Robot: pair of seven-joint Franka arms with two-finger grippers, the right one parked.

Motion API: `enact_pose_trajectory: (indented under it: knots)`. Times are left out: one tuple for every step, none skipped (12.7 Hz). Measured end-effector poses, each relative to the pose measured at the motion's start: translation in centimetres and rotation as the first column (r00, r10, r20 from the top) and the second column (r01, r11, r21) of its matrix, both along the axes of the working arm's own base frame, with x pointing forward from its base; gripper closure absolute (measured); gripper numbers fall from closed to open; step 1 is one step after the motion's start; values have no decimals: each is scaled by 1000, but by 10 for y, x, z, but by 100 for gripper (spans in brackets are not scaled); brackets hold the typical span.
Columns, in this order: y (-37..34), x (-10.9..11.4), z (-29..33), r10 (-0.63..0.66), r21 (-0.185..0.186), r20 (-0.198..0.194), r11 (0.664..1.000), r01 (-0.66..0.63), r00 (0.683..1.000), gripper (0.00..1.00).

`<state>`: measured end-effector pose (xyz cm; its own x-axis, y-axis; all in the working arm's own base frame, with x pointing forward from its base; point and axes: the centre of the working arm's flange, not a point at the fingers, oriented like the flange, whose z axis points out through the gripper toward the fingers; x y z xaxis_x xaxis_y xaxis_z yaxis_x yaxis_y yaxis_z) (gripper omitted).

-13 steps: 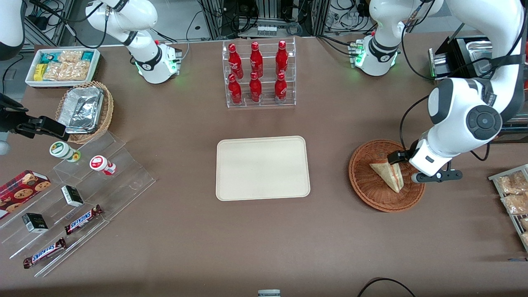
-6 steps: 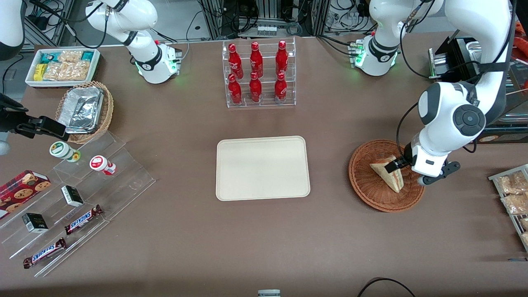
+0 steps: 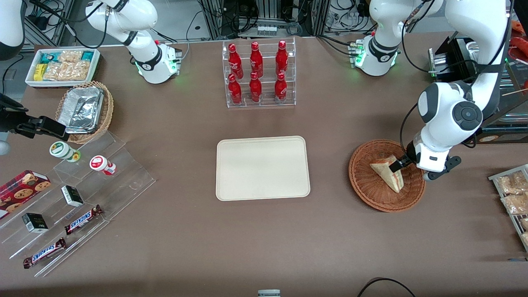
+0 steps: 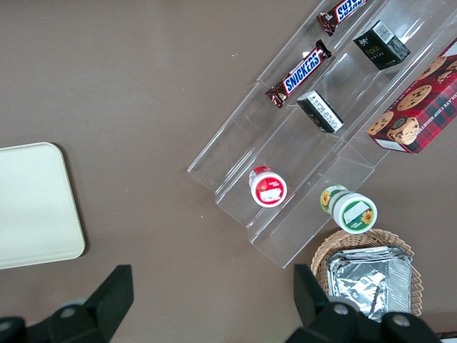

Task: Place sandwich from basket to tray
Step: 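Close the left gripper on the sandwich and lift it from the basket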

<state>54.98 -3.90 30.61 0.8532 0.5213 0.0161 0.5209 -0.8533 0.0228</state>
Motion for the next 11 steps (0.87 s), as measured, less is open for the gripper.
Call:
enact_pose_trajectory:
  knots:
    - [-1,-1,-2,19,-1,-3,1000,-19,1000,0]
    - [-1,-2,-5,33,-1,-6,999,-33,999,0]
    - [-1,-3,-7,47,-2,-11,999,-47,999,0]
    - [-2,-3,-10,65,-3,-13,998,-65,998,0]
    - [-4,-3,-14,81,-6,-7,997,-81,997,0]
    - [-5,-4,-19,91,-9,-7,996,-91,996,0]
    - [-6,-5,-25,96,-10,-12,995,-96,995,0]
    - [-6,-6,-30,102,-11,-16,995,-102,995,0]
    - [-6,-6,-34,111,-11,-22,994,-111,994,0]
    - [-6,-7,-38,121,-11,-26,993,-122,992,0]
    - [-7,-7,-40,129,-12,-28,991,-130,991,0]
